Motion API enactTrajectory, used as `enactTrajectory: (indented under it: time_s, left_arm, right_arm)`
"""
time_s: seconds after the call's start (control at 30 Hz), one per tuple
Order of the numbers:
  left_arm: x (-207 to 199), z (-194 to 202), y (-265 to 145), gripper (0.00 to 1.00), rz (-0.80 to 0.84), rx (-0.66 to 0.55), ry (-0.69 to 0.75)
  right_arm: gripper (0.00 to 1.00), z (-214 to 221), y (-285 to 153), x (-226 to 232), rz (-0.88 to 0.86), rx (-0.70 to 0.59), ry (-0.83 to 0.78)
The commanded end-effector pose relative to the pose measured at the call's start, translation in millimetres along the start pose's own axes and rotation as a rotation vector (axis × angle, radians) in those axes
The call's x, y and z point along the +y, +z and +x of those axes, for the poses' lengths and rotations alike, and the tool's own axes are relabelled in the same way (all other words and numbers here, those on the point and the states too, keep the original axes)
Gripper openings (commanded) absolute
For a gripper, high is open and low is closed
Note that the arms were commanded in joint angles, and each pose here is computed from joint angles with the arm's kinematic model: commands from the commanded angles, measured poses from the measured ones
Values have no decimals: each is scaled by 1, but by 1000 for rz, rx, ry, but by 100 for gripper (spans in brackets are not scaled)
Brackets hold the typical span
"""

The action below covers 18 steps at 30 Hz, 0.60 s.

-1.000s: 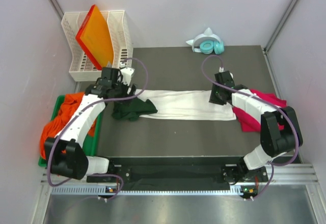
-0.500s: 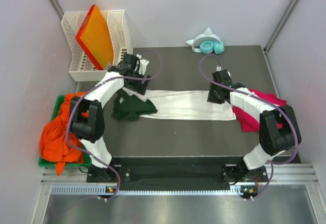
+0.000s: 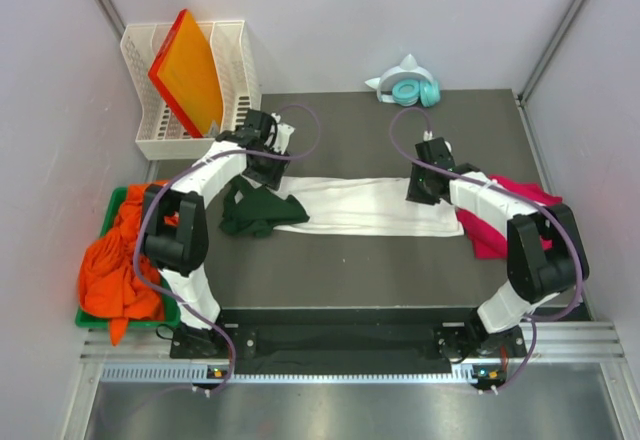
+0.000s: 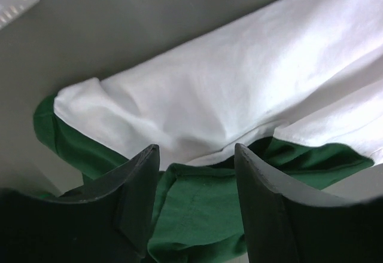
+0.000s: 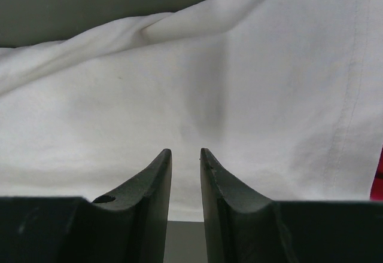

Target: Fold and stack the t-shirts

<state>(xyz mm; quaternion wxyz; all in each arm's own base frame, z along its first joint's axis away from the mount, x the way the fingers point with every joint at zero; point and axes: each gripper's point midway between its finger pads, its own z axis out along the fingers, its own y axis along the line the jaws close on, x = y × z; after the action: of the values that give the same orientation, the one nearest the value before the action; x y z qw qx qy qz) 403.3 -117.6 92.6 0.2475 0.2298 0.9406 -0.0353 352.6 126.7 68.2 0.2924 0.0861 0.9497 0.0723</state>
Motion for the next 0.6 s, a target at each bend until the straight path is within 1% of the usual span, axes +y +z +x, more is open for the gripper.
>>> enactTrajectory:
  time_s: [0.0,0.03,0.07,0.13,0.17,0.23,0.27,0.43,0.57]
  left_arm:
    - [2,11,-15,56,-7,17,13]
    - [1,16,-15,52,-1,30,26]
    - [1,19,-16,47,2,37,32]
    - [1,27,-16,29,3,68,34]
    - [-1,31,-17,16,10,84,38]
    - [-1,32,-23,3,10,76,31]
    - [-1,32,-26,0,10,68,28]
    - [-4,29,-57,0,2,-4,18]
    - [-9,35,-81,0,11,-20,22]
  right_arm:
    - [27,-9,2,8,-15,-34,-12]
    - [26,-8,3,7,-12,-31,-14]
    - [26,-9,2,8,-16,-32,-13]
    - [27,-9,4,8,-15,-34,-13]
    - [26,-9,4,8,-15,-31,-12]
    - [26,-8,5,8,-15,-30,-12]
    - [26,-8,5,8,-18,-29,-12]
    - [26,-5,7,8,-20,-23,-11]
    - [26,-5,8,8,-22,-23,-11]
